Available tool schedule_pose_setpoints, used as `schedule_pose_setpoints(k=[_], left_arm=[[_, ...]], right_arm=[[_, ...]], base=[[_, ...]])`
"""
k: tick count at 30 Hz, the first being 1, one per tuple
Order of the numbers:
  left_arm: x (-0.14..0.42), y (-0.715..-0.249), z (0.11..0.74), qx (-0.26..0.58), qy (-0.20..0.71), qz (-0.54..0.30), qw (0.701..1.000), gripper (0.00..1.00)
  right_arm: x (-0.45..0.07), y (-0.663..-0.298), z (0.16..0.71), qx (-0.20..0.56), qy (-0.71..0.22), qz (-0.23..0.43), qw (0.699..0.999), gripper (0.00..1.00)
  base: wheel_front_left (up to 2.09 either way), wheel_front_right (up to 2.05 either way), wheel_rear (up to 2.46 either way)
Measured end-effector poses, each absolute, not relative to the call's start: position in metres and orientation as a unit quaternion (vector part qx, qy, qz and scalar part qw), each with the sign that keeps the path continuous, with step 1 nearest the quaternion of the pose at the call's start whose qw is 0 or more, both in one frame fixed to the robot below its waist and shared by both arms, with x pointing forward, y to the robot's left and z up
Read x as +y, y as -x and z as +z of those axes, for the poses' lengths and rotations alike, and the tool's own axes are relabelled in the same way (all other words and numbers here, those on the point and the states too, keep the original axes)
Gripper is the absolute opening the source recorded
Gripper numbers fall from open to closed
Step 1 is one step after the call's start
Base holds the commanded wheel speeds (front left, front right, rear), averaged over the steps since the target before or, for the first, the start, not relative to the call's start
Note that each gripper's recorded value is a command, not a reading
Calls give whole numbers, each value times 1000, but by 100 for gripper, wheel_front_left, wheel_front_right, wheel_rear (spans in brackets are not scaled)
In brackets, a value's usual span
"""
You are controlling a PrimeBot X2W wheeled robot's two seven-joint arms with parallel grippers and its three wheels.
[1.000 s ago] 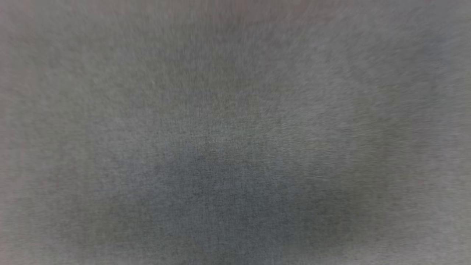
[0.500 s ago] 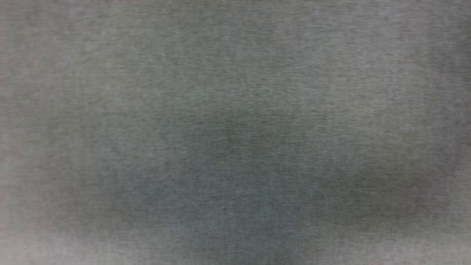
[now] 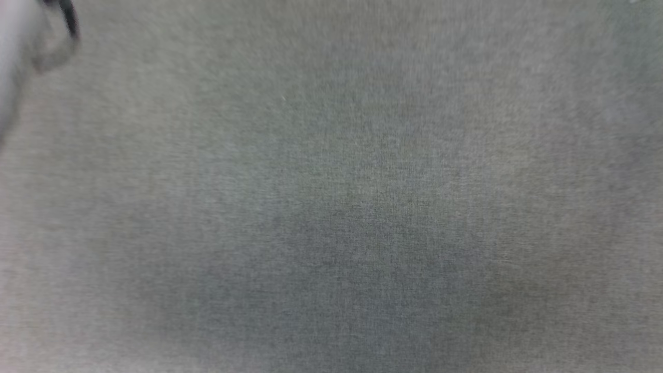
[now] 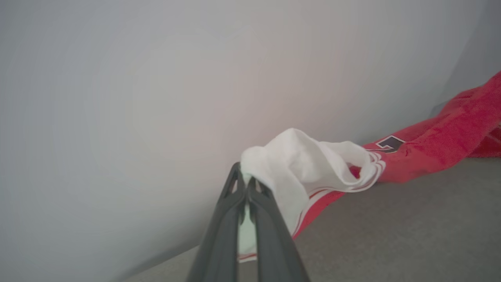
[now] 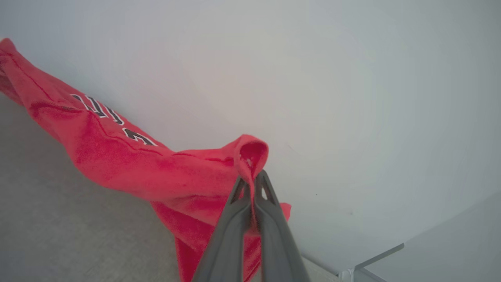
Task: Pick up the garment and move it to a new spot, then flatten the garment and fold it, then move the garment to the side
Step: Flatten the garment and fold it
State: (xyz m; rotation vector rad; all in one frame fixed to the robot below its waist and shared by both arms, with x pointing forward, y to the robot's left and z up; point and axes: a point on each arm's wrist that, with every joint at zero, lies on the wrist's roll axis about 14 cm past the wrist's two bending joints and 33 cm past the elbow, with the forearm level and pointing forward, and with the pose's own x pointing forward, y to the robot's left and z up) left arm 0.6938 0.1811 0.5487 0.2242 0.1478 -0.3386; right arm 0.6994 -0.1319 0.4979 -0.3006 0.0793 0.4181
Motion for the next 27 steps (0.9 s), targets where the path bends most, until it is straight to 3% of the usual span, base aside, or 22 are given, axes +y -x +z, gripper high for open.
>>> schedule_pose_setpoints(k=[11, 27], left_arm=[[200, -570, 508, 193, -80, -208, 955, 0], [185, -368, 459, 328, 27, -175, 928, 0]], right_arm=[[-135, -596, 487, 107, 121, 269, 949, 0], [-178, -466, 464, 189, 77, 279, 939, 0]], base=[[0, 0, 0], [0, 0, 0]])
